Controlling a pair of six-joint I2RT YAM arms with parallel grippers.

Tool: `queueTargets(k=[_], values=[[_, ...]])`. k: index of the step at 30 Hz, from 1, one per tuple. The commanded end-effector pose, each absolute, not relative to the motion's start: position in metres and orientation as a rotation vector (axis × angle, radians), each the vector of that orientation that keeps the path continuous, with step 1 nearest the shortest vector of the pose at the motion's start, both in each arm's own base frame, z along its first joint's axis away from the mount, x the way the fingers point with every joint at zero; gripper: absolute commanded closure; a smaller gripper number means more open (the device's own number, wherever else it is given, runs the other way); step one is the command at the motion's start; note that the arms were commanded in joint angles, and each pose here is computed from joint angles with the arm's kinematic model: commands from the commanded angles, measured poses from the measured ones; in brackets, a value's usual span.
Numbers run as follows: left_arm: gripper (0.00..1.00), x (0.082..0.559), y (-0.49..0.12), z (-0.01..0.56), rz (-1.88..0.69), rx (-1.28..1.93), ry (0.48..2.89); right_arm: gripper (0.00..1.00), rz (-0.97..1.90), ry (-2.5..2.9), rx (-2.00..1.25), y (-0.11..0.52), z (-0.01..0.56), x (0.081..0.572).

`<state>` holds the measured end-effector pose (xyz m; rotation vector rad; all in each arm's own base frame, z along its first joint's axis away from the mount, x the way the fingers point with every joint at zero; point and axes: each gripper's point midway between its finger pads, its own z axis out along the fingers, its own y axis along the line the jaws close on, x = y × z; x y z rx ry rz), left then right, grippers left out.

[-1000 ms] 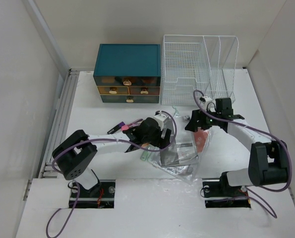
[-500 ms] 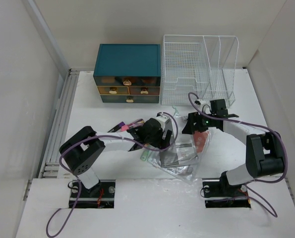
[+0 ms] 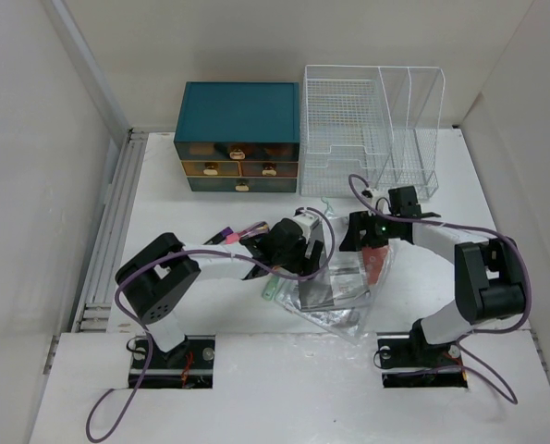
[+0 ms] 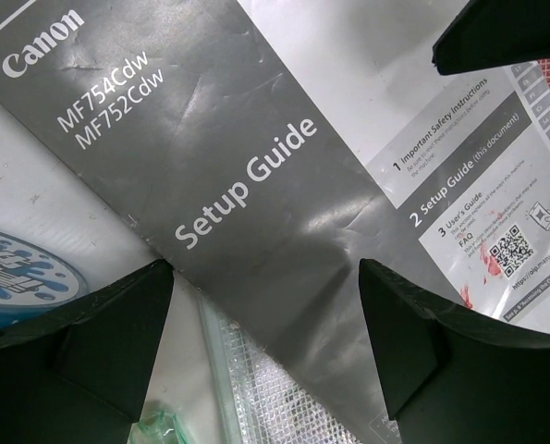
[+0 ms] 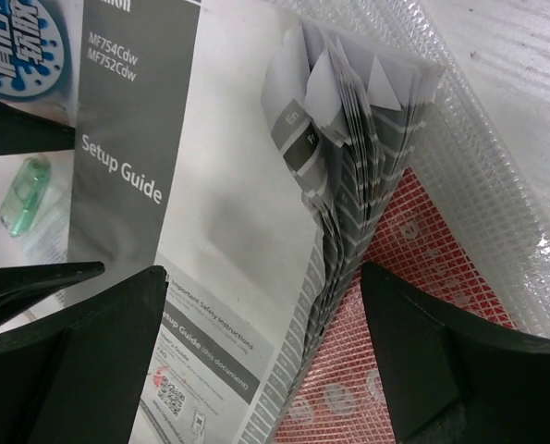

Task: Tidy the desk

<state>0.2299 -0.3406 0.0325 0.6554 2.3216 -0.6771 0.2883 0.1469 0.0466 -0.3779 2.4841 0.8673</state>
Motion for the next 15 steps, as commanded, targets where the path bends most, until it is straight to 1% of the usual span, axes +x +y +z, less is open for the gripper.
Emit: queueTargets(k=[1,4,8,10,11,12,14,15], values=[[0.22,0.23,-0.355,0.043,-0.742,0.66,2.3,0.09,0.843,2.466,-0.365,0.149,0.05,0.302],[0.22,0.23,-0.358,0.046,-0.758,0.664,2.293,0.09,0.818,2.476,-0.345,0.146,0.048,0.304],[0.22,0.229,-0.362,0.046,-0.78,0.678,2.296,0.09,0.89,2.516,-0.333,0.15,0.04,0.297],[0.24,0.227,-0.362,0.043,-0.786,0.686,2.306,0.13,0.937,2.52,-0.356,0.154,0.039,0.295],[0.24,0.228,-0.364,0.043,-0.786,0.686,2.306,0.15,0.952,2.534,-0.365,0.154,0.037,0.291],[0.24,0.227,-0.365,0.043,-0.796,0.692,2.307,0.19,0.989,2.537,-0.369,0.158,0.036,0.288],[0.25,0.227,-0.368,0.043,-0.805,0.698,2.308,0.22,1.023,2.521,-0.401,0.161,0.04,0.287],[0.25,0.229,-0.371,0.047,-0.811,0.696,2.298,0.25,1.057,2.51,-0.409,0.164,0.043,0.285]])
